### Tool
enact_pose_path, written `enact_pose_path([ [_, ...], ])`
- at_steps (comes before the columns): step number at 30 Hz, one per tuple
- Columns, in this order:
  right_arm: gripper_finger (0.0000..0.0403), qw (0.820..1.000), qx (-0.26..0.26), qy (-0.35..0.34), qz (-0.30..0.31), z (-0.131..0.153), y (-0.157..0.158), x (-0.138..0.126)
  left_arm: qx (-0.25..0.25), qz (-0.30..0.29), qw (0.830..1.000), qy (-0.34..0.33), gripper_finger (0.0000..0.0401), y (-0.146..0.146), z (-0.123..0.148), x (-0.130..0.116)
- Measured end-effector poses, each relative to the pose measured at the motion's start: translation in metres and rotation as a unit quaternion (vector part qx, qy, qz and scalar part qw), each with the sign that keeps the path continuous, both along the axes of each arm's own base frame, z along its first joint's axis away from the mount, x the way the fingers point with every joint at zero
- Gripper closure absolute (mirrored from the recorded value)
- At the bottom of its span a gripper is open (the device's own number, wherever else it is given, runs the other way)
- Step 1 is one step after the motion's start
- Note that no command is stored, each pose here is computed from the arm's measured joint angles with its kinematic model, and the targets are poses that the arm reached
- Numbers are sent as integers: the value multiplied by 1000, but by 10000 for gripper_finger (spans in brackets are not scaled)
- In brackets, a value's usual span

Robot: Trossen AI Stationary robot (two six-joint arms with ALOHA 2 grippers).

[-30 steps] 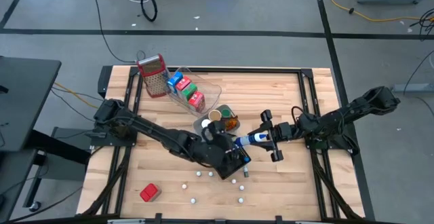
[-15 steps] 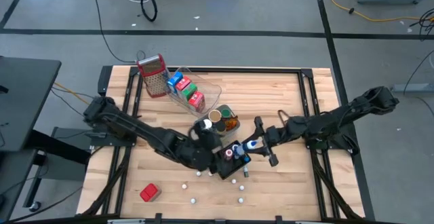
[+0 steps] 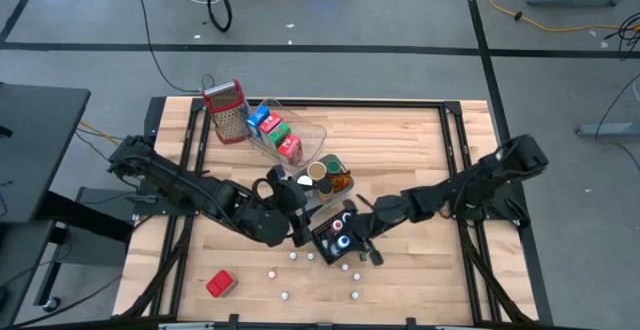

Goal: Pick & Place Kitchen Items
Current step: Adjust the blue food coloring bottle on the black bin

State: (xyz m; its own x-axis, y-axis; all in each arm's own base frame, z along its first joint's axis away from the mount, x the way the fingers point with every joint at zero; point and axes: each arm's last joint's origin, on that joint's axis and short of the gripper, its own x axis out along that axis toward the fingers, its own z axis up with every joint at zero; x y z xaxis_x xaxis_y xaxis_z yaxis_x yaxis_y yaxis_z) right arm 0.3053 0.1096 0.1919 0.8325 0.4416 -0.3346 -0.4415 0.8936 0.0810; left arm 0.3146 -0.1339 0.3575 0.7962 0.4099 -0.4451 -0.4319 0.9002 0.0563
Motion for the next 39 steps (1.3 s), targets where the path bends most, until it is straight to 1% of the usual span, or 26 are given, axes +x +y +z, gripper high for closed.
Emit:
enact_pose_path([
  [2,248,1000,-14,8,-14,-8,1,7,0,-4,1000,7,172,-1,-3,1],
  [6,248,995,-66,30,-68,-21,1,17,3,-5,1000,9,172,-1,-4,2],
  [9,248,990,-88,55,-95,-22,0,22,8,-9,1000,12,172,-2,-4,2],
  [11,248,988,-90,67,-106,-19,1,24,9,-10,1000,12,172,-1,-4,2],
  [14,248,989,-75,74,-108,-17,4,24,12,-12,1000,13,172,-1,-4,2],
  [16,248,989,-75,75,-104,-17,6,24,12,-12,1000,13,172,-1,-4,2],
  [22,248,992,-64,79,-69,-17,15,21,7,-11,1000,12,172,-2,-4,2],
  [24,248,991,-67,93,-66,-20,16,19,7,-11,1000,12,172,-2,-4,2],
  [28,248,985,-68,138,-75,-26,14,14,8,-12,1000,12,172,-1,-4,2],
  [35,248,980,-102,133,-104,-34,10,10,8,-11,1000,12,172,-1,-4,2],
  [39,241,980,-103,132,-105,-35,9,10,8,-11,1000,12,172,-2,-4,2],
])
